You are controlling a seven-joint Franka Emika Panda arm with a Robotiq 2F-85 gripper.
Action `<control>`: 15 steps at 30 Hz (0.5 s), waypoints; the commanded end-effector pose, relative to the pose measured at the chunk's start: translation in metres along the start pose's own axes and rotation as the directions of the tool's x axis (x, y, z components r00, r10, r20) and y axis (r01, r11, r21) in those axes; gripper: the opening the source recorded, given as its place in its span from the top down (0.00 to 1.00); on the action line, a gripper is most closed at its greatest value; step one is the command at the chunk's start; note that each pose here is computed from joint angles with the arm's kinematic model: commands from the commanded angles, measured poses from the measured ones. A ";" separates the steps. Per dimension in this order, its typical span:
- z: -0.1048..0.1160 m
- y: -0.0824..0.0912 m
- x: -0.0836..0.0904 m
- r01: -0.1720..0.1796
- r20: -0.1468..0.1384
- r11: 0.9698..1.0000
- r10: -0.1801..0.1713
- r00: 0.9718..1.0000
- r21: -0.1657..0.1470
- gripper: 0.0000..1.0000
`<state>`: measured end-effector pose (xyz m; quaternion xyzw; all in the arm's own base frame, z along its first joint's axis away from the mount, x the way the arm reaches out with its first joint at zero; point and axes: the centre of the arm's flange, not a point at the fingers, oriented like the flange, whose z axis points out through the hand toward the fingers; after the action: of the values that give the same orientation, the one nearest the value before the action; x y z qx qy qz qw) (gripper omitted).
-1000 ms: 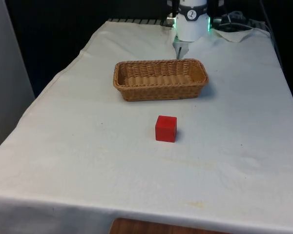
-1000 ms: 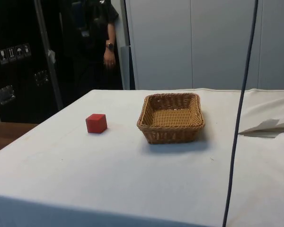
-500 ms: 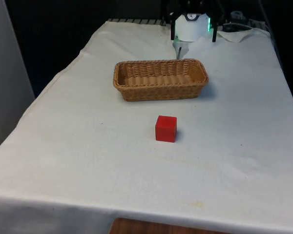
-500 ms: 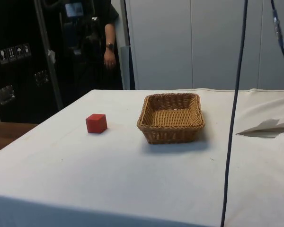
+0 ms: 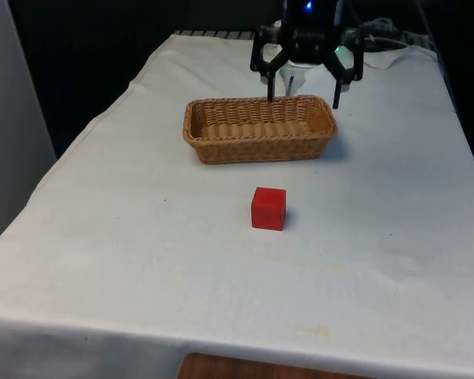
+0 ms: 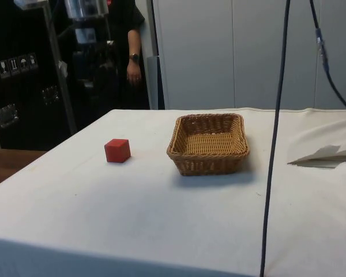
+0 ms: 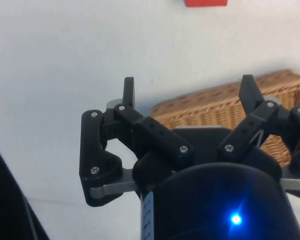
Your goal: Pick up the cube and place it into the basket.
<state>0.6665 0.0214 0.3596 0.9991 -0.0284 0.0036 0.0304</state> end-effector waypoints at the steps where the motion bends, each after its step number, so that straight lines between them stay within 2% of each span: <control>1: 0.006 0.002 0.002 -0.005 -0.012 1.000 0.005 1.000 -0.003 0.00; 7: 0.026 0.013 0.006 -0.019 -0.029 1.000 0.019 0.999 -0.014 0.00; 8: 0.025 0.012 0.006 -0.018 -0.018 1.000 0.017 1.000 -0.017 0.00; 9: 0.032 0.016 0.007 -0.023 -0.034 1.000 0.023 0.999 -0.018 0.00; 15: 0.047 0.024 0.010 -0.036 -0.054 0.999 0.034 0.998 -0.030 0.00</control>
<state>0.6747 -0.0053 0.3145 0.9976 -0.0445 0.0246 0.0477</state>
